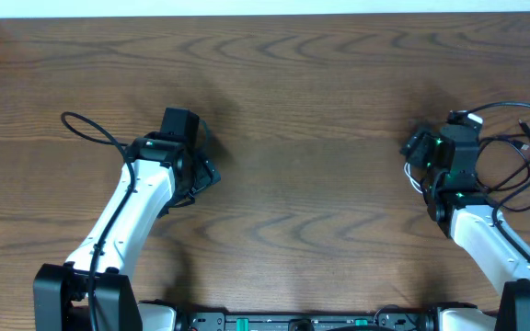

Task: Untangle cables
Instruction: 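Drag the white cable further right and down with the right gripper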

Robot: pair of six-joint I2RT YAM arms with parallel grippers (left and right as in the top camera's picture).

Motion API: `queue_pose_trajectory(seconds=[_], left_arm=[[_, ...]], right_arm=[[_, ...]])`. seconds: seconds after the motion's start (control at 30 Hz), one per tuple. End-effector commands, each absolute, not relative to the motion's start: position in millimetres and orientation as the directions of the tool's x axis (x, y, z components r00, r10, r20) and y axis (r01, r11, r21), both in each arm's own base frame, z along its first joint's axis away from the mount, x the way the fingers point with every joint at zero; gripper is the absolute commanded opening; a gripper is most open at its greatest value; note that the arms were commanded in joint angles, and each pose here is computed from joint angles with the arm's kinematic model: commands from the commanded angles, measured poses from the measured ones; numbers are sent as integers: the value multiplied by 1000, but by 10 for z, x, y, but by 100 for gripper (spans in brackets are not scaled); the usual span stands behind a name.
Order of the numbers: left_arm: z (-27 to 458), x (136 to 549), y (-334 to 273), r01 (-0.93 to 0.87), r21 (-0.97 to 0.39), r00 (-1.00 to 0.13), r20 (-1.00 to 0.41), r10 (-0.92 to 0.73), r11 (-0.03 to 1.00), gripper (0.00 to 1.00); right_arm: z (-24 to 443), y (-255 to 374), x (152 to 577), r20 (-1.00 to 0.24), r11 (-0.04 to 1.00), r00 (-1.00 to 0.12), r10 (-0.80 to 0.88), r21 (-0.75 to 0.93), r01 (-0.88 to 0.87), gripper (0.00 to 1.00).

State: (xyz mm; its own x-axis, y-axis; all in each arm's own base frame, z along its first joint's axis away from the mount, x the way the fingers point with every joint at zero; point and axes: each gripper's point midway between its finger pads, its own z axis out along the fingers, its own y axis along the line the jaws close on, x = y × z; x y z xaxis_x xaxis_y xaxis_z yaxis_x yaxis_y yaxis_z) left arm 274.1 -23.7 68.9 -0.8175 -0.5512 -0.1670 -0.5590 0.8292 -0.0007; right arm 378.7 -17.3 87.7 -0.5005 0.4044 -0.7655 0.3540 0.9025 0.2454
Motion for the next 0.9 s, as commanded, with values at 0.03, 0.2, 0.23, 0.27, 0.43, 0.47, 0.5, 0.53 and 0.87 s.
queue_pose_trajectory(seconds=[0.03,0.2,0.23,0.27,0.43,0.47,0.5,0.53,0.87], left_arm=[[704,2745,-203,-556,11,-819,-175,-546,831,98],[704,2746,-202,-556,11,-819,-176,-546,831,98],[704,2745,-202,-556,11,-819,-176,-546,831,98],[704,2746,-202,-556,11,-819,-176,-546,831,98],[704,2746,-202,-556,11,-819,-176,-546,831,98],[704,2746,-202,-556,11,-819,-176,-546,831,98],[704,2745,-202,-556,11,-819,-176,-546,831,98],[704,2746,-202,-556,11,-819,-176,-546,831,98],[704,2746,-202,-556,11,-819,-176,-546,831,98]], right_arm=[[861,-111,3787,-765,922,-526,371,235,308,79],[741,-106,3782,-728,890,-524,443,285,357,79],[711,-100,3787,-721,885,-525,452,292,362,80],[682,-84,3796,-717,887,-531,452,295,356,79],[548,-73,3839,-708,887,-543,452,293,357,68],[528,-72,3848,-707,887,-544,452,293,357,60],[507,-72,3852,-706,887,-546,452,292,358,54],[495,-72,3851,-704,887,-548,452,290,358,47],[499,-58,3857,-704,888,-549,451,295,352,1]])
